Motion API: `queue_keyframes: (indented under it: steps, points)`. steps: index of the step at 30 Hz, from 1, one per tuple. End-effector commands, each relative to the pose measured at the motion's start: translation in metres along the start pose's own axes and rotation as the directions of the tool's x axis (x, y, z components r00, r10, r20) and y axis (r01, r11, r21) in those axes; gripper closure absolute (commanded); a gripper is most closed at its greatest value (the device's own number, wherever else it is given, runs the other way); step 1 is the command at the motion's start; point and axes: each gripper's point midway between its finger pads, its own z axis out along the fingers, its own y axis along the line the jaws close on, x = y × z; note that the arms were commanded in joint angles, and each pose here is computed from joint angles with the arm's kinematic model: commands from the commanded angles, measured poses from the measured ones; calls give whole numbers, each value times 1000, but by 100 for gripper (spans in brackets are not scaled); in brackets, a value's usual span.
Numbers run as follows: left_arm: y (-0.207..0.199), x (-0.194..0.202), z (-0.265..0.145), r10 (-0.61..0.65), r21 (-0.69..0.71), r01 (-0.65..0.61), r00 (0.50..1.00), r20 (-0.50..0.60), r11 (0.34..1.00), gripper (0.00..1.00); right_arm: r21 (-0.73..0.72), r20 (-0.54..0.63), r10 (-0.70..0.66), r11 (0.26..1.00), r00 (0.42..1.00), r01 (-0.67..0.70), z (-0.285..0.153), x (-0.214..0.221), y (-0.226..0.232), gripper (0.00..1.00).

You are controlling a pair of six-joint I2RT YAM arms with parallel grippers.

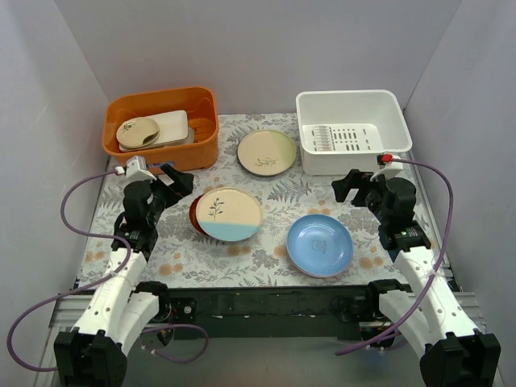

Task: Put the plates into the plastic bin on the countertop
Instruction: Pick up the plate at the center of the board.

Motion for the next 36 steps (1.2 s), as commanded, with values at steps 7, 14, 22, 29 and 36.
queue_keyframes:
  steps: [7,14,22,29,36]
  points:
    - [-31,-27,4,45,44,-44,998,-42,998,2,-126,-60,-24,992,998,16,-8,-2,26,2]
    - [-46,-9,9,143,102,-121,958,-248,987,2,-391,-164,-69,920,984,0,-8,4,71,2]
    - [-37,26,7,132,97,-100,895,-427,990,2,-485,-203,-77,874,976,-32,-8,5,97,2]
    - [-33,43,-8,95,70,-69,846,-525,995,2,-551,-317,-105,829,943,-92,-2,30,129,5]
    - [-28,64,-17,49,60,-16,812,-582,998,2,-558,-429,-97,810,898,-179,6,62,148,12]
